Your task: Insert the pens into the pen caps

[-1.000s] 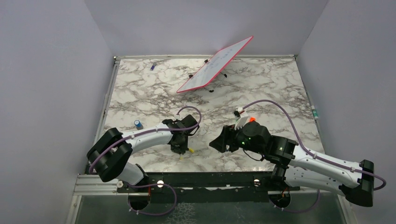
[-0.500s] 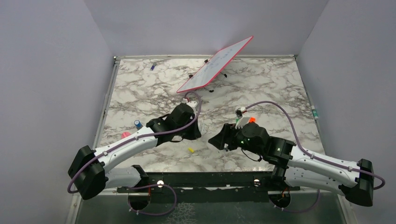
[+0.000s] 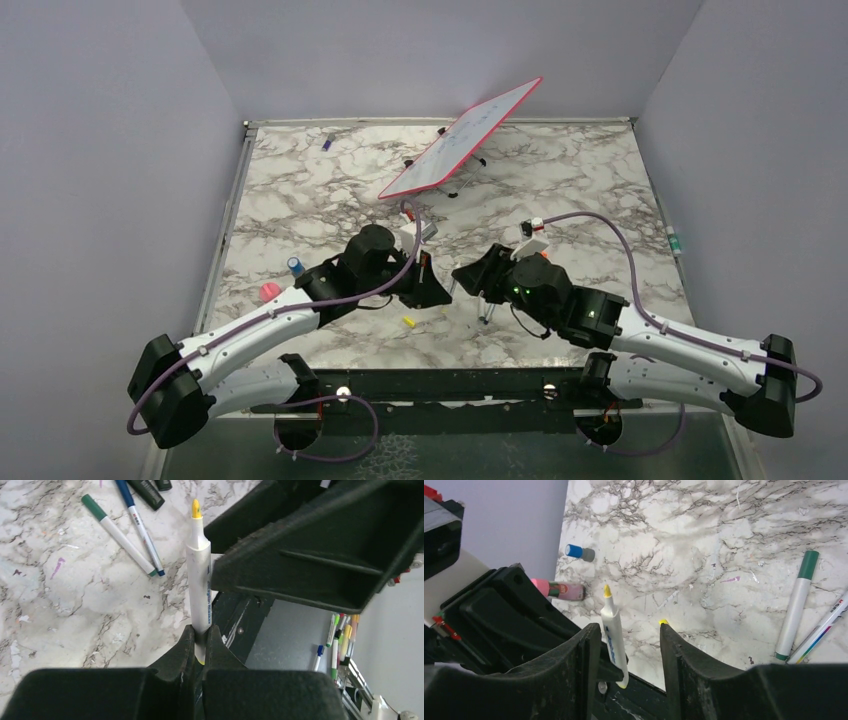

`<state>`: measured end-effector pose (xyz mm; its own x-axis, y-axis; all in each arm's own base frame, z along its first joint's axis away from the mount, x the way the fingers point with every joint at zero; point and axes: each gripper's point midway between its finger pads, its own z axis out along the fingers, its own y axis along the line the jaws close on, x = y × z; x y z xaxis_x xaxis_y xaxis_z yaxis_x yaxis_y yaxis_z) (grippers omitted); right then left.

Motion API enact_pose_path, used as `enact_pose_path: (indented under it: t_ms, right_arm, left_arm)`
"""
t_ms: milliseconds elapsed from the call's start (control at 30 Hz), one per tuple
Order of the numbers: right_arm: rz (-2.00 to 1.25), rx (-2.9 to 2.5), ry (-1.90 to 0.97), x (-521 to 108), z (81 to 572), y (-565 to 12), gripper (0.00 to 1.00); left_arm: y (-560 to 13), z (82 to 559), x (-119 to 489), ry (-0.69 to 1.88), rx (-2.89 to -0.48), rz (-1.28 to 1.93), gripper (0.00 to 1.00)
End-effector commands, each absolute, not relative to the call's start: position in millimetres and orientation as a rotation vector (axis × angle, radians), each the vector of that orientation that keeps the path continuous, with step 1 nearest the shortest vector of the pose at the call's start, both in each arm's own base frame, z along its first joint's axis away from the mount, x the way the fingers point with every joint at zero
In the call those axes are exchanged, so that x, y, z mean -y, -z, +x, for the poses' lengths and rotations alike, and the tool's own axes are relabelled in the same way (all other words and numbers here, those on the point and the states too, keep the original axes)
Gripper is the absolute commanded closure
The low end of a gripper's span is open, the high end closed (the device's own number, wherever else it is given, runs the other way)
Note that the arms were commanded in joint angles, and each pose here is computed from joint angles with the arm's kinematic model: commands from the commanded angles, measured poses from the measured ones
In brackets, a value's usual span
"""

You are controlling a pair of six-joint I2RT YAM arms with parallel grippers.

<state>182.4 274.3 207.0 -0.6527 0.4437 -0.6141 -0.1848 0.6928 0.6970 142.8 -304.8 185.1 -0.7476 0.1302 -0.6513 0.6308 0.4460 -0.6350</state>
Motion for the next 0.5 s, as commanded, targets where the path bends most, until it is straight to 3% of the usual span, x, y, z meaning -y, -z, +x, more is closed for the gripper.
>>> enact_pose_path:
  t_ms: [0, 233, 400, 467]
  right_arm:
    - [0.273, -2.004, -0.983, -277, 194, -230, 0.5]
    - [0.21, -2.025, -1.033, -292, 189, -230, 0.51]
    - [0.179, -2.021, -1.094, -298, 183, -232, 0.79]
    - [0.169, -2.018, -1.124, -301, 180, -234, 0.86]
  left_arm:
    - [-206, 130, 310, 1.376, -2.063, 0.732, 1.0]
    - [-212, 125, 310, 1.401, -2.03, 0.762, 1.0]
    - [-216, 124, 310, 1.411, -2.011, 0.774, 1.0]
    - [-219, 122, 310, 1.424, -1.998, 0.776, 0.97]
